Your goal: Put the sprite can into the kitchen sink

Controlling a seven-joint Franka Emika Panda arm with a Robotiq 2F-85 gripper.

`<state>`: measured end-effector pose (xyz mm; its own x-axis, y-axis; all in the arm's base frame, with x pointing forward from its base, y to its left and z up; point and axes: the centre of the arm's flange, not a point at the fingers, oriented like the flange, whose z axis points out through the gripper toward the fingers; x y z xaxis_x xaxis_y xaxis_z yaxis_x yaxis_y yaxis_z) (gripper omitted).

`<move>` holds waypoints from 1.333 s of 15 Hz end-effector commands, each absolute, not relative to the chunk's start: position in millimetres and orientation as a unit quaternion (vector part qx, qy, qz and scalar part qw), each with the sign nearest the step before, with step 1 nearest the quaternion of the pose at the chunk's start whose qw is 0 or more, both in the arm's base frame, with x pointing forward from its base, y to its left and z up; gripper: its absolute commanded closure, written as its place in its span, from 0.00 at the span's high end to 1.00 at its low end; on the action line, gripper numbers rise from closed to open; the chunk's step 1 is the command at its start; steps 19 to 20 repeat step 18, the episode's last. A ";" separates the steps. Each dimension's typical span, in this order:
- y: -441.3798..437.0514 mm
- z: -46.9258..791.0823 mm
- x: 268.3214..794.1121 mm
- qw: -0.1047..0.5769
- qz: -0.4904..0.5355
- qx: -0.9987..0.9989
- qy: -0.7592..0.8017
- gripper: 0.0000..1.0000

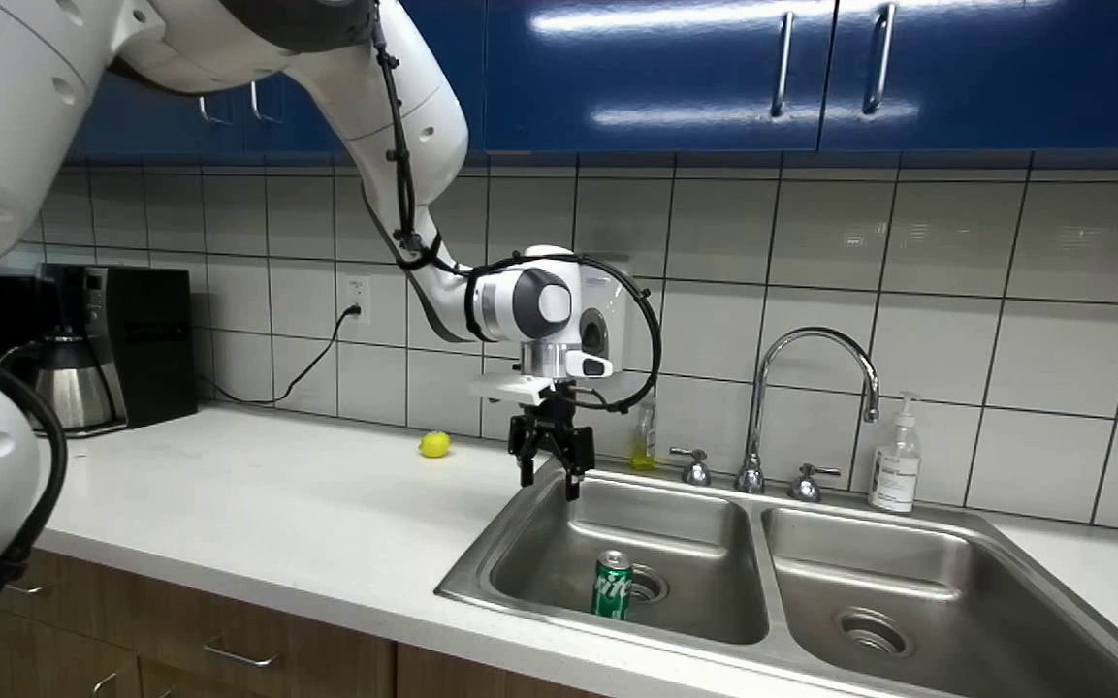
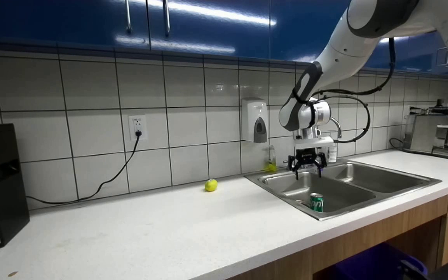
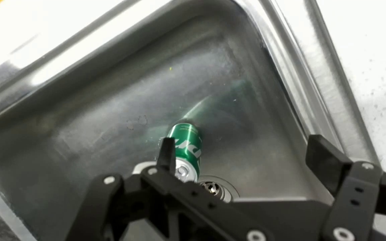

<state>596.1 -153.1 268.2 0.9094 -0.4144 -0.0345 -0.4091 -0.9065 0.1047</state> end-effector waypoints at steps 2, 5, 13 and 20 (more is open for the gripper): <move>-136.3 286.5 548.8 0.031 -0.030 0.983 -0.177 1.00; -122.7 293.9 528.4 0.023 -0.037 0.985 -0.164 1.00; -99.7 295.7 512.4 0.012 -0.047 0.986 -0.159 1.00; -93.8 301.0 502.8 0.009 -0.046 0.987 -0.155 1.00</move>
